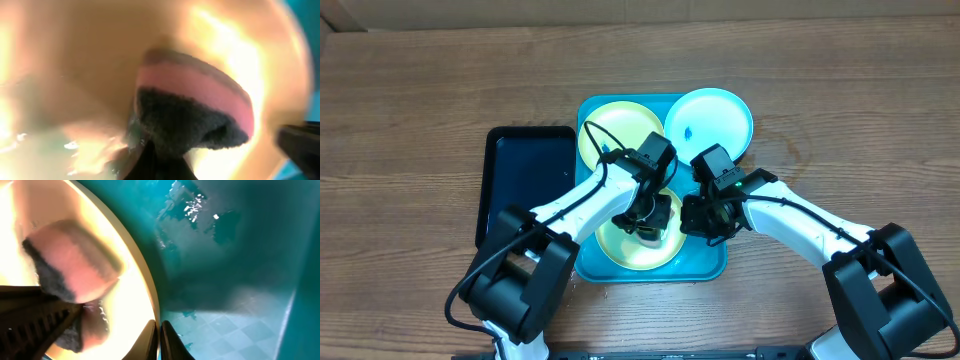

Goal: Clean dirty plates on tray and stack at the side
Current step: 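Scrub the front yellow plate with the sponge while right gripper holds its rim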

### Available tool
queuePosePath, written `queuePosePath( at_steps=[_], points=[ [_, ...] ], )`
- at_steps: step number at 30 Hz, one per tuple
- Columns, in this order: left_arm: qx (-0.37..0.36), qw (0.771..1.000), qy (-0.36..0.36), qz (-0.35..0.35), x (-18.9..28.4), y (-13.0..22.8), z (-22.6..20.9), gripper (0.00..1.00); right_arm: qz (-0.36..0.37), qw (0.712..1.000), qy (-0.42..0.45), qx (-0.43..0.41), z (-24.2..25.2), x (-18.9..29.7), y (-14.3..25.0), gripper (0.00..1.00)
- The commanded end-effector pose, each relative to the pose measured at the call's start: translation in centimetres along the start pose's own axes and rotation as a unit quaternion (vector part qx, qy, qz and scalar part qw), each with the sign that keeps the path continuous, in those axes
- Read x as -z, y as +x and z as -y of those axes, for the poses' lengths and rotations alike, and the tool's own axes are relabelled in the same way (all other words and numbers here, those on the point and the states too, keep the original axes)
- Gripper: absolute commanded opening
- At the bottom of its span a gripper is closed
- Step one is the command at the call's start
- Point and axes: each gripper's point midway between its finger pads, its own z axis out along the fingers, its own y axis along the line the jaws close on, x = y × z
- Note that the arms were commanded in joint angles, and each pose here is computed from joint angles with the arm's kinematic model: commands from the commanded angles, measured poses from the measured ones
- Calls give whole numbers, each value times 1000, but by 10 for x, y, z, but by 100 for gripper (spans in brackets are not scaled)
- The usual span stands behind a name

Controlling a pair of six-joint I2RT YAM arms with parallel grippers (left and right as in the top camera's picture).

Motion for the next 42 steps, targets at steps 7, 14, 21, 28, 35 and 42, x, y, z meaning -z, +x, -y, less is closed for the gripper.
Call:
queuePosePath(
  at_steps=[7,14,21,28,35,42],
  points=[
    [12,988,-154,16,24,-6,-52,4,4,1000,5,0,1,-1,-1,6],
    [11,988,-154,32,53,-21,-43,4,3,1000,6,0,1,-1,-1,6],
    [11,987,-154,32,41,-19,-46,4,3,1000,5,-1,1,-1,-1,6],
    [11,987,-156,31,21,-12,-53,4,3,1000,6,-1,1,-1,-1,6],
    [25,988,-145,39,-3,-5,-57,9,3,1000,5,-1,1,-1,-1,7],
    [-4,999,-44,-1,-15,9,-24,4,4,1000,5,0,1,-1,-1,7]
  ],
)
